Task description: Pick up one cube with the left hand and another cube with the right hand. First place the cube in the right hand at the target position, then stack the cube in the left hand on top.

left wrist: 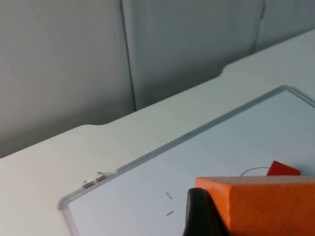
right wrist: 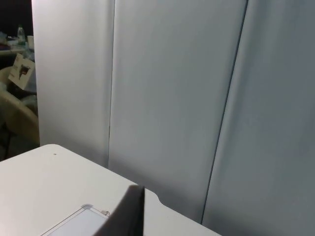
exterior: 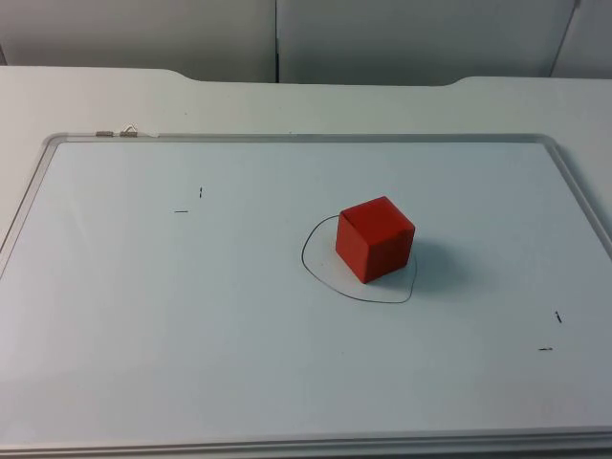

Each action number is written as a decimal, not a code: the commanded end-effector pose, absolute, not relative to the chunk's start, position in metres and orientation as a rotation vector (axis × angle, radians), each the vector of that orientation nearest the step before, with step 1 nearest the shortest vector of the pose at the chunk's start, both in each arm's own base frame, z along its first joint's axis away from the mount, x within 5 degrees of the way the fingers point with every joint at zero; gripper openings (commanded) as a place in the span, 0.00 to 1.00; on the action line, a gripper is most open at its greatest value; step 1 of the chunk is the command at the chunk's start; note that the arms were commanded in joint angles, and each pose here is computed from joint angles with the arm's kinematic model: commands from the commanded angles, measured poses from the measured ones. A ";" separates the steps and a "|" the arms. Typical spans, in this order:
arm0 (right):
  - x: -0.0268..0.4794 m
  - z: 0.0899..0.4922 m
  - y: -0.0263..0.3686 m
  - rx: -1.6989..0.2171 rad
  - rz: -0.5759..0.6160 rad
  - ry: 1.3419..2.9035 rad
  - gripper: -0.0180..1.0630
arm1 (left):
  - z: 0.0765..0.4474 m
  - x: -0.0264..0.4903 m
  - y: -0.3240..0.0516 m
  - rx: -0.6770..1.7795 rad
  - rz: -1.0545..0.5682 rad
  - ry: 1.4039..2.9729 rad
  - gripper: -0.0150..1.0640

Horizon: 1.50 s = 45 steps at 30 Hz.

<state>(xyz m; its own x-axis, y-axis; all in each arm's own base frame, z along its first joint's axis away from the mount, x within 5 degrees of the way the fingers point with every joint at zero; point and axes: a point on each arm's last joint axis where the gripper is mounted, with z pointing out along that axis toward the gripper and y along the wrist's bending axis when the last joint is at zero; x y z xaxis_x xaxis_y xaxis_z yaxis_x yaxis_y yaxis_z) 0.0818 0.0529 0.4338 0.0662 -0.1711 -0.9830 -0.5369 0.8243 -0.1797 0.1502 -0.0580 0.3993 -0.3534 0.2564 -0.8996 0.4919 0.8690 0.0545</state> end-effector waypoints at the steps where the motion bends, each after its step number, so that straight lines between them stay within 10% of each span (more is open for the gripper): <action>1: 0.082 0.433 0.053 -0.594 0.301 1.505 0.99 | 0.399 0.176 -0.071 0.598 -0.336 1.964 0.01; 26: 0.082 0.432 0.053 -0.596 0.300 1.509 0.99 | 0.260 0.298 -0.235 0.923 -0.523 2.192 0.01; 45: 0.082 0.432 0.053 -0.596 0.299 1.511 0.99 | 0.193 0.353 -0.281 1.019 -0.522 2.316 0.01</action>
<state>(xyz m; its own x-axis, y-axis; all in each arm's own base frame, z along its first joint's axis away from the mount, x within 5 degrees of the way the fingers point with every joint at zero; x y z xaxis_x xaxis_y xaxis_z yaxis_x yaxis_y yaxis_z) 0.0818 0.0529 0.4334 0.0615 -0.1714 -0.9833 -0.5373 0.8245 -0.1773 0.3531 -0.2780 0.1942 -0.5583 0.5447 -0.6258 0.7593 0.6395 -0.1208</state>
